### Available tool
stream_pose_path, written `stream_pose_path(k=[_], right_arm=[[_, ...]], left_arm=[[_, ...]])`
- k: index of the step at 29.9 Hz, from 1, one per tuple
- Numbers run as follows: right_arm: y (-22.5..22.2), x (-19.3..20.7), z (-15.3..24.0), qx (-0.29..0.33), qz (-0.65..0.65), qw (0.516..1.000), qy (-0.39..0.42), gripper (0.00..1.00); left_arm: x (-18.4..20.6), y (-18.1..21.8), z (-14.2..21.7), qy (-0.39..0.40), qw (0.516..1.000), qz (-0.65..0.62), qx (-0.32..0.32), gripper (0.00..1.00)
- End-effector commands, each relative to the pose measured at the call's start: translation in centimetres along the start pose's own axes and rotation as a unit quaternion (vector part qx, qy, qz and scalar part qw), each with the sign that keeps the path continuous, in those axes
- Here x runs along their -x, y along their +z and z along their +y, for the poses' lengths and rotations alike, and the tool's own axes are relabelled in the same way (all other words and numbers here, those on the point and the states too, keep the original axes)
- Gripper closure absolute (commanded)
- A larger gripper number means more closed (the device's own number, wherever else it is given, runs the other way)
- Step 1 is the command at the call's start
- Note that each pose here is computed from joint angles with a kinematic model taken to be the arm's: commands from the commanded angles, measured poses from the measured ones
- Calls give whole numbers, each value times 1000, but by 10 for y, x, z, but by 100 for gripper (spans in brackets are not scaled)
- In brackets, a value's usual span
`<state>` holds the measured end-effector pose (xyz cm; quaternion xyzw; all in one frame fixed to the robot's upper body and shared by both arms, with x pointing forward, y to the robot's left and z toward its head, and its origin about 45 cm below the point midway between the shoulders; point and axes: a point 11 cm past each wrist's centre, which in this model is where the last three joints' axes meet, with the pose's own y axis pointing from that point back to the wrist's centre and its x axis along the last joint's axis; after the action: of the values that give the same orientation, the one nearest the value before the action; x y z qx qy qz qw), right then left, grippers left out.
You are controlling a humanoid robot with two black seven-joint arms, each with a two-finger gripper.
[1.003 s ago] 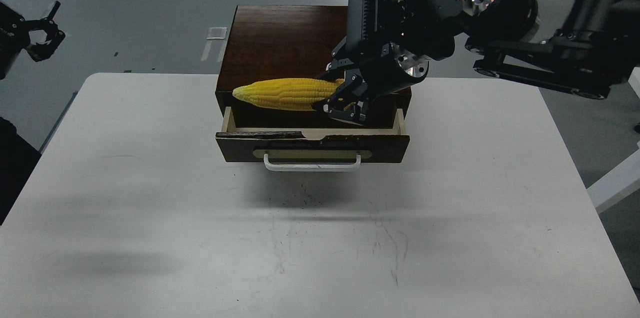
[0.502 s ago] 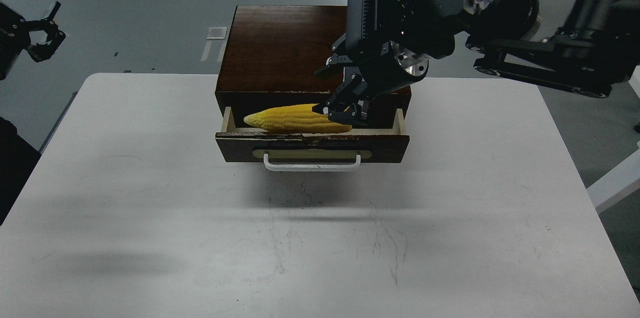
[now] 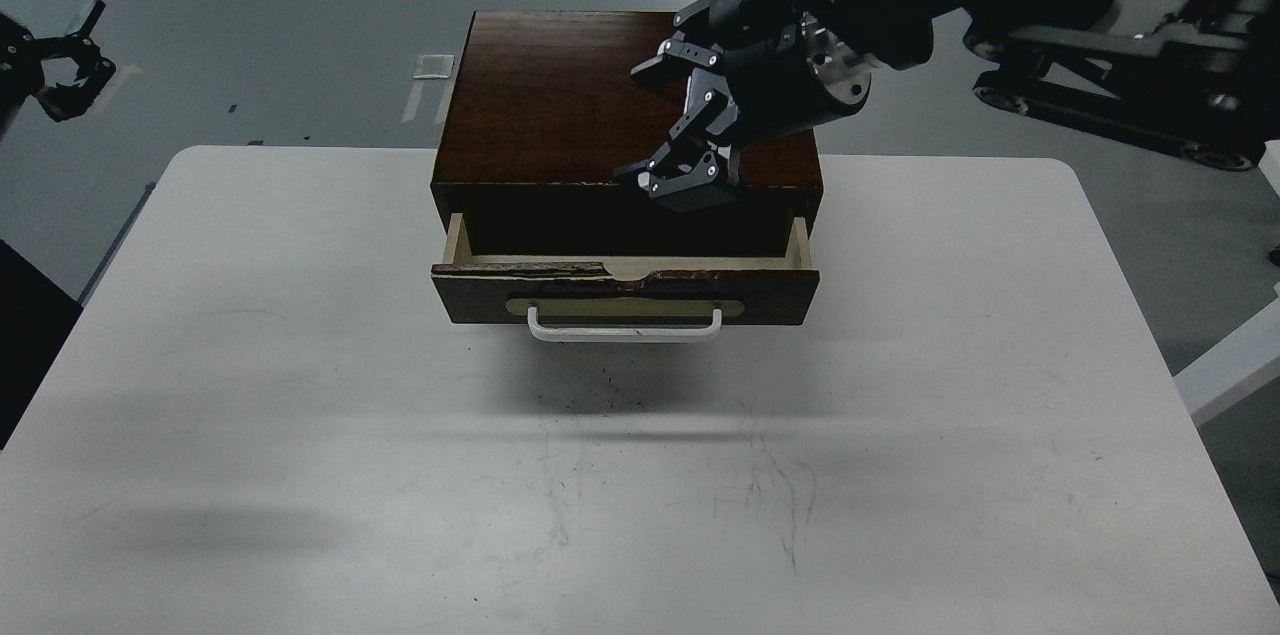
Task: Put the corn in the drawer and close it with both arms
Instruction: 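Open the right gripper and withdraw it upward from the drawer, then reach the left gripper toward the front of the open drawer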
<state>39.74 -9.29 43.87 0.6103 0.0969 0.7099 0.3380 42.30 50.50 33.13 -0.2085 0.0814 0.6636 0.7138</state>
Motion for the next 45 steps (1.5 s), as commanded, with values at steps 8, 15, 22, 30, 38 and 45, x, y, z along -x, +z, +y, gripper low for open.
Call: stream_pose_path(k=[8,15,22,30,38,45], right_arm=[[58,-8,112,69,-234,953,178,0],[83,6,183,60,-431,836,333,0],[95,62,200,48,-577,706,408,0],[98,167,208,44,-750,444,488,0],[99,250,231,39,-799,198,567,0],[84,299,238,30,-806,138,575,0]], left_arm=[[11,-16,-6,-10,1000,19,-5,2],[20,-21,-11,-23,999,18,-17,2],[40,-3,-28,-53,998,-13,-13,2],[59,-3,-37,-91,992,-76,-32,2],[139,-6,-33,-239,953,-174,-61,2],[209,-15,-4,-374,883,-272,-78,2]])
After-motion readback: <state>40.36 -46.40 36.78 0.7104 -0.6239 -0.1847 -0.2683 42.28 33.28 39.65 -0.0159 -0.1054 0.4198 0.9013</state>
